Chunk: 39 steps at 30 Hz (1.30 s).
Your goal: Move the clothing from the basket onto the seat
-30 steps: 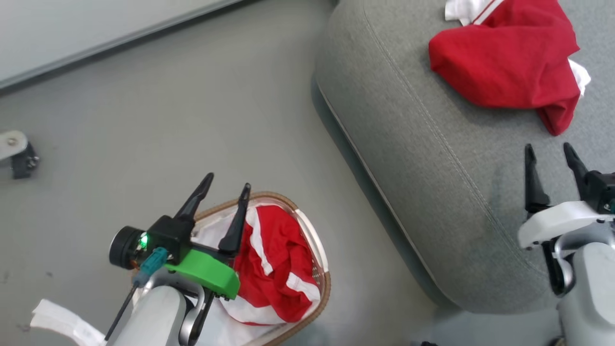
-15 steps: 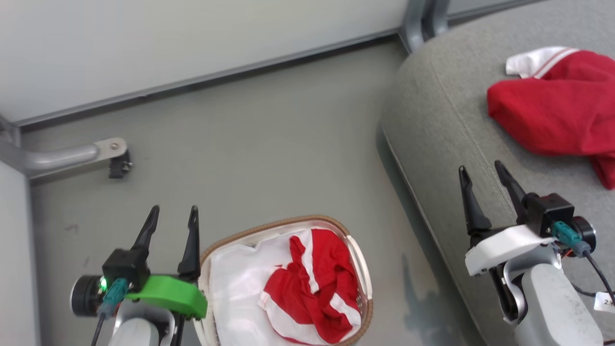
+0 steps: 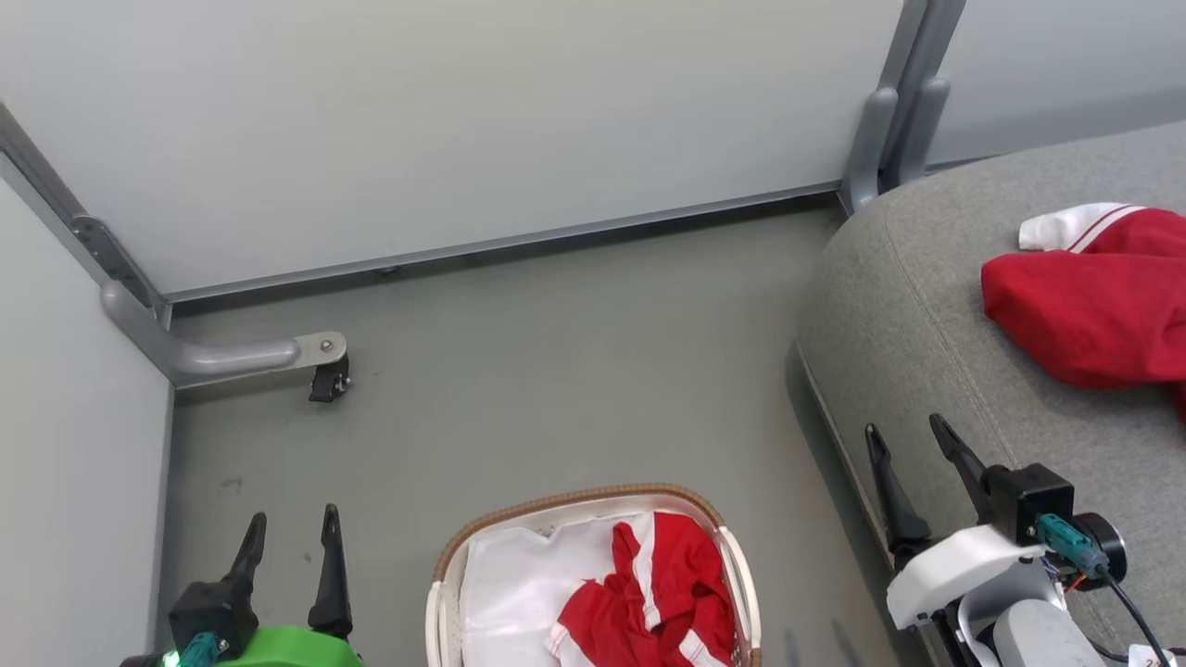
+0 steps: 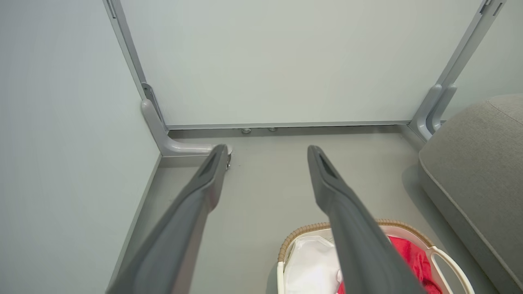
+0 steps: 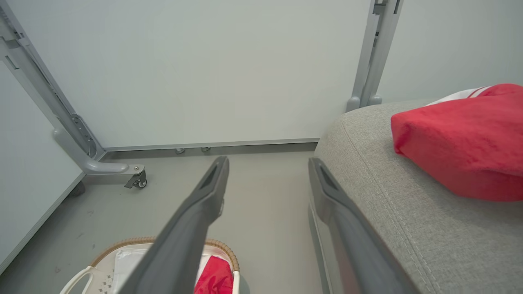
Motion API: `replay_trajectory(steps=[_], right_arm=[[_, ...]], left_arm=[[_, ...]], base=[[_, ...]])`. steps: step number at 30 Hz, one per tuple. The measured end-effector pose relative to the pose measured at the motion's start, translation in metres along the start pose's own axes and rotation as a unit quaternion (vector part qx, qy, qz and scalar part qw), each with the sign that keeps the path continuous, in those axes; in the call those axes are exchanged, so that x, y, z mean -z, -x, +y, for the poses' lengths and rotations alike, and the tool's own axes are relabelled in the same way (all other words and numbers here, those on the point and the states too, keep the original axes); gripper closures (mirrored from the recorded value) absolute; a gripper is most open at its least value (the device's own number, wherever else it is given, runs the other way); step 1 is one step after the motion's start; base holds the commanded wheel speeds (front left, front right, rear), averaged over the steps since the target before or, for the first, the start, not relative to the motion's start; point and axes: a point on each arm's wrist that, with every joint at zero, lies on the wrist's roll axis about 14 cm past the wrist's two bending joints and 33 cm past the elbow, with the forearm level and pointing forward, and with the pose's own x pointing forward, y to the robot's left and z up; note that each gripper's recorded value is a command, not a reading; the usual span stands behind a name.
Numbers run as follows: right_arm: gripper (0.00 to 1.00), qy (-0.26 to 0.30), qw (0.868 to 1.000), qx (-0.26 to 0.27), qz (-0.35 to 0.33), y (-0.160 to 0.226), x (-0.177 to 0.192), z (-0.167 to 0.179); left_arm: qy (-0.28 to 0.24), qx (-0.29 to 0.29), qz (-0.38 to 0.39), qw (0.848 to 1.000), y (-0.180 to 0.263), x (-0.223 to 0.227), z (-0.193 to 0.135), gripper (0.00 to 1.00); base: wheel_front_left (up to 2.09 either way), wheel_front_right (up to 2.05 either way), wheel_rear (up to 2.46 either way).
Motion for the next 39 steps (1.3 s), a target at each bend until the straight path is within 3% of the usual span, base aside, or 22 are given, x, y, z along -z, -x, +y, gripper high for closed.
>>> replay_trajectory(steps=[12,23,30,39], right_arm=[[0.00,-0.002,1.000,-0.002,0.009,0.008,0.006,0.003],[0.00,0.016,1.000,-0.006,-0.021,-0.024,-0.011,0.001],[0.00,0.024,0.999,0.007,-0.045,-0.051,-0.024,-0.012],[0.00,0.006,0.998,0.029,-0.051,-0.070,-0.019,-0.034]], left_arm=[[0.007,0.009,0.014,1.000,0.009,0.011,-0.008,0.00],[0.016,0.104,0.044,0.994,-0.032,0.027,-0.069,0.00],[0.010,0.186,0.097,0.978,-0.062,0.062,-0.113,0.00],[-0.017,0.274,0.177,0.945,-0.092,0.126,-0.149,0.00]], base=[[0.00,0.00,0.00],[0.00,0.00,0.00],[0.00,0.00,0.00],[0.00,0.00,0.00]])
